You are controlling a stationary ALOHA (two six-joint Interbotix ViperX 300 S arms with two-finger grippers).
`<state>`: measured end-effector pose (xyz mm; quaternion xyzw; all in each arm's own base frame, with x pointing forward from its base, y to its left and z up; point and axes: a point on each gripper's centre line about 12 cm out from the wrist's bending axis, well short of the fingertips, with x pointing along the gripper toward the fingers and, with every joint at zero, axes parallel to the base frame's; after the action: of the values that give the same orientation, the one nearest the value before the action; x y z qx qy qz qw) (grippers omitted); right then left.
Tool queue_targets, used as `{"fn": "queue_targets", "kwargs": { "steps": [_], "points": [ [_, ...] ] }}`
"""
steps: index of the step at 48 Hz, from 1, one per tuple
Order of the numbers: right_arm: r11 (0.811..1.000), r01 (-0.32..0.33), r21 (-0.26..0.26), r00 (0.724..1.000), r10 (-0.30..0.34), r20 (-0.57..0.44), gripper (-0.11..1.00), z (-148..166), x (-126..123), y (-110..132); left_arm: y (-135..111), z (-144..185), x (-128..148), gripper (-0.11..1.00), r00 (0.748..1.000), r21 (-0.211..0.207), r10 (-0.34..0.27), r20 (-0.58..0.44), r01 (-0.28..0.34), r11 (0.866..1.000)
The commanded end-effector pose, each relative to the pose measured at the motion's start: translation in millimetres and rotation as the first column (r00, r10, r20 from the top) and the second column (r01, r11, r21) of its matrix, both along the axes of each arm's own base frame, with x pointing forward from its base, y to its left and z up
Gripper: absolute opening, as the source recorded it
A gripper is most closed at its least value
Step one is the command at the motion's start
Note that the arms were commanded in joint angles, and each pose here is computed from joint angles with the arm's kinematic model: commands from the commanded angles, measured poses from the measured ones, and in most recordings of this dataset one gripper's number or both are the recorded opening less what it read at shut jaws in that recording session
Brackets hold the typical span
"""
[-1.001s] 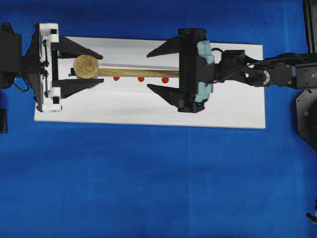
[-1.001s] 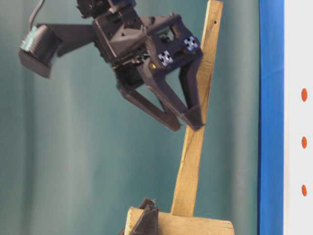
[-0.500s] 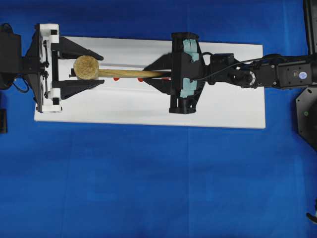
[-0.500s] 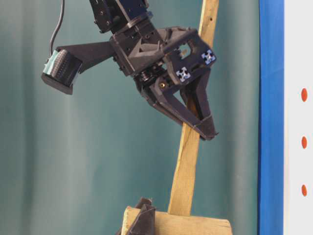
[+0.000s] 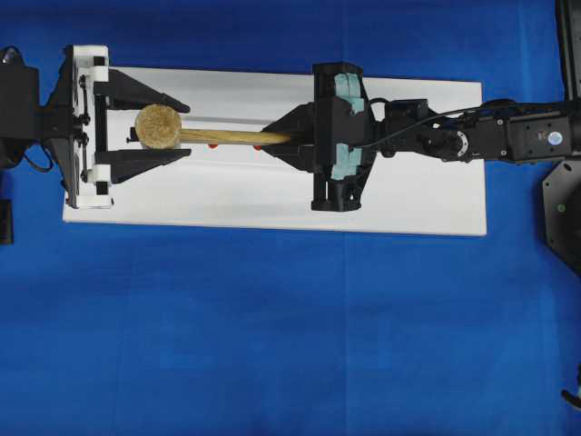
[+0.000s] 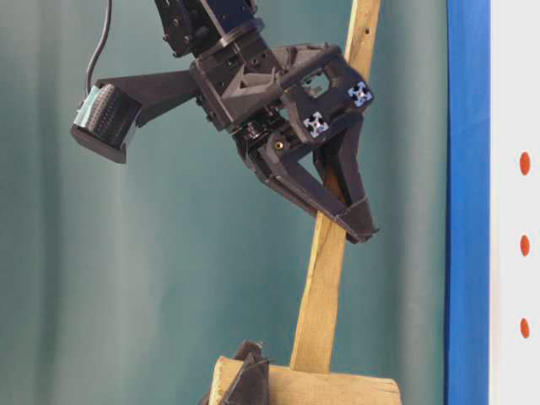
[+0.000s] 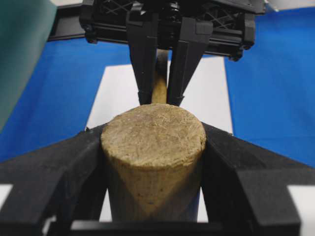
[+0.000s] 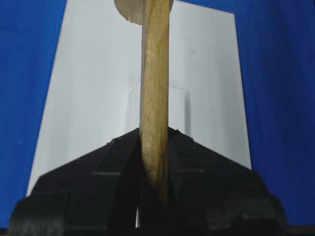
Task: Hit the mark with a hammer.
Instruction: 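Regrasp the handle with the right gripper nearer the head, then release the head with the left gripper, raise mallet over red dots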
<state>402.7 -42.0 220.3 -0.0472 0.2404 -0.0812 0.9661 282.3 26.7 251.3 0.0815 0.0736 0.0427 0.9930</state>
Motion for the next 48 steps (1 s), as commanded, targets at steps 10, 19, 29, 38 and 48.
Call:
{"fn": "queue_targets", "kwargs": {
  "steps": [10,19,29,38,48],
  "points": [
    [1.0,0.016,0.008,0.999,-0.017,0.038,0.02,13.5,-0.3,-2.1,-3.2,14.3,1.4,0.83,0.999,-0.006,-0.009,0.048,0.009,1.0],
    [0.999,0.034,0.019,0.998,-0.034,0.045,0.02,15.2,-7.6,-2.9,0.2,13.6,-1.8,0.76,0.999,-0.011,0.005,0.049,-0.005,1.0],
    [0.996,0.064,0.063,0.996,-0.067,0.055,0.02,18.3,-28.8,-2.4,-1.0,12.3,-17.4,0.79,0.999,-0.012,0.005,0.033,-0.005,1.0],
    [0.99,0.091,0.105,0.994,-0.097,0.051,0.02,15.7,-53.1,-1.4,-3.7,10.2,-42.9,0.78,1.0,-0.02,0.004,-0.01,-0.004,1.0],
    [0.986,0.104,0.129,0.993,-0.111,0.05,0.02,15.0,-57.6,-1.2,-7.0,10.5,-73.9,0.78,0.999,-0.07,0.007,-0.038,-0.01,0.997]
  ]
}}
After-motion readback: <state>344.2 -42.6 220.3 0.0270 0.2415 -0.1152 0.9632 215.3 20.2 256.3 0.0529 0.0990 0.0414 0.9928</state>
